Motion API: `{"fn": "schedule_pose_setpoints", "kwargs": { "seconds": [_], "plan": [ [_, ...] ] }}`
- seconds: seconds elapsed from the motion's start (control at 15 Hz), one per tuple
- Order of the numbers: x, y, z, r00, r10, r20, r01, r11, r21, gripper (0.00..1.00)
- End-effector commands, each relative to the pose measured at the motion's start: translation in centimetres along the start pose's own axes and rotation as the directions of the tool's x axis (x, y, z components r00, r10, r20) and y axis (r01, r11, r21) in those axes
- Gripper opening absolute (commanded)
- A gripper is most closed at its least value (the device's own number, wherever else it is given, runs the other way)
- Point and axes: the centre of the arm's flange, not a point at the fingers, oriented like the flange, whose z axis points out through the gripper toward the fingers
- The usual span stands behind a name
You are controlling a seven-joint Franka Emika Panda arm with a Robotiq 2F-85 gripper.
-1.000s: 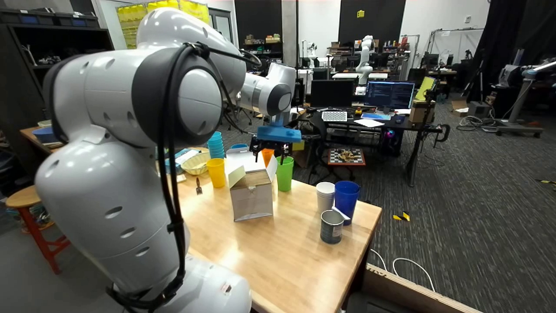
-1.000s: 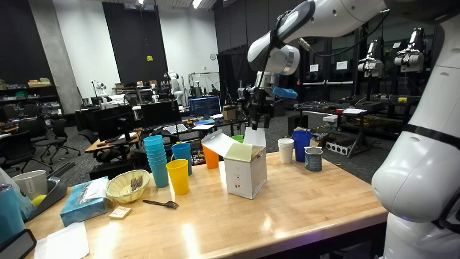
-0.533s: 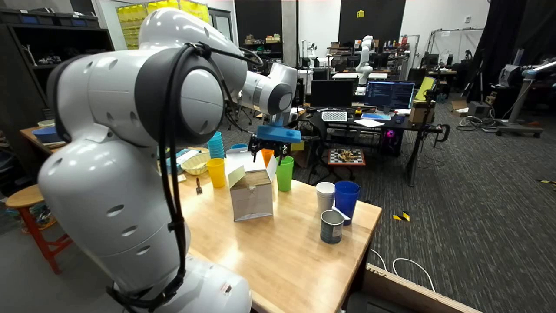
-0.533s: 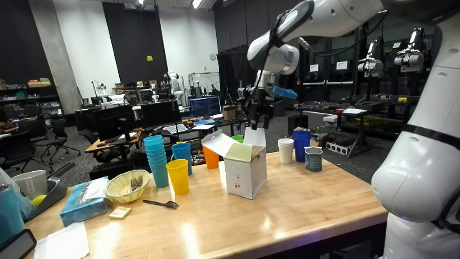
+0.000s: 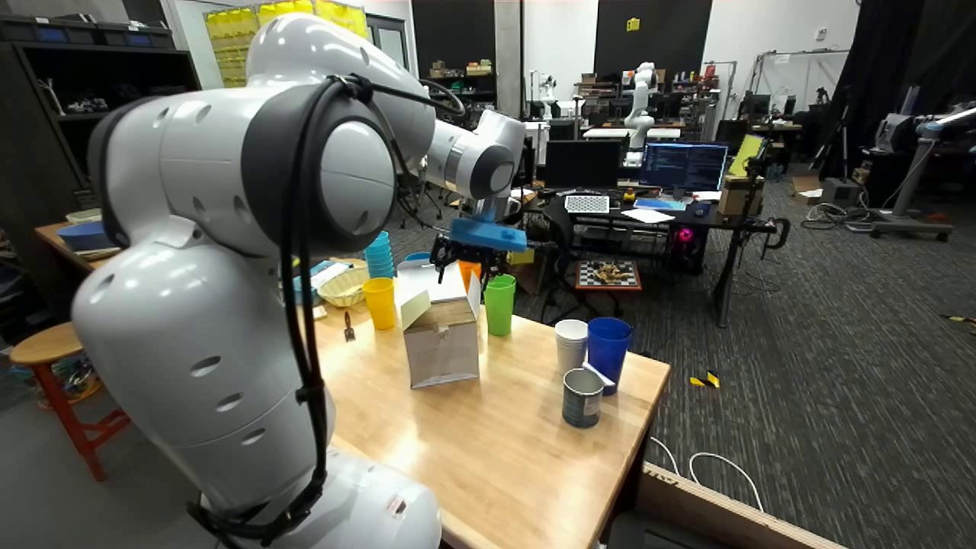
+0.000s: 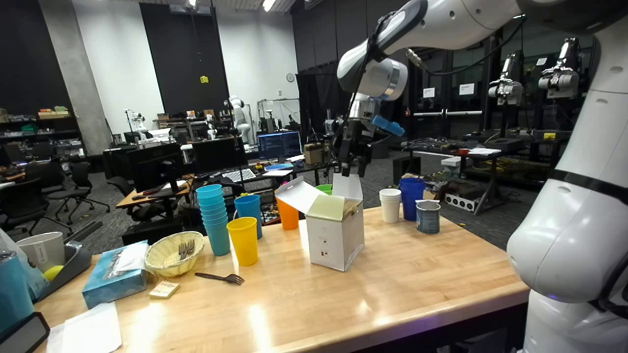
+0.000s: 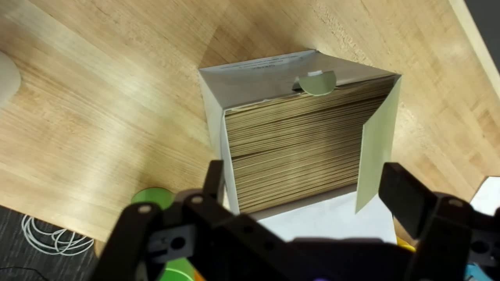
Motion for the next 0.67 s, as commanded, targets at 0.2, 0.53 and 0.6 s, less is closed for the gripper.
{"fn": "schedule_pose_setpoints", "kwargs": {
  "seconds": [0.2,0.53,0.6],
  "plan": [
    [0.35,-0.07,-0.55,0.999,-0.044,-0.010,0.045,0.996,0.081,1.00],
    [0.24,-0.16,-0.45,0.998,-0.065,0.004,0.064,0.993,0.100,1.00],
    [0.23,-0.14,-0.45,0.998,-0.067,0.007,0.066,0.993,0.100,1.00]
  ]
}}
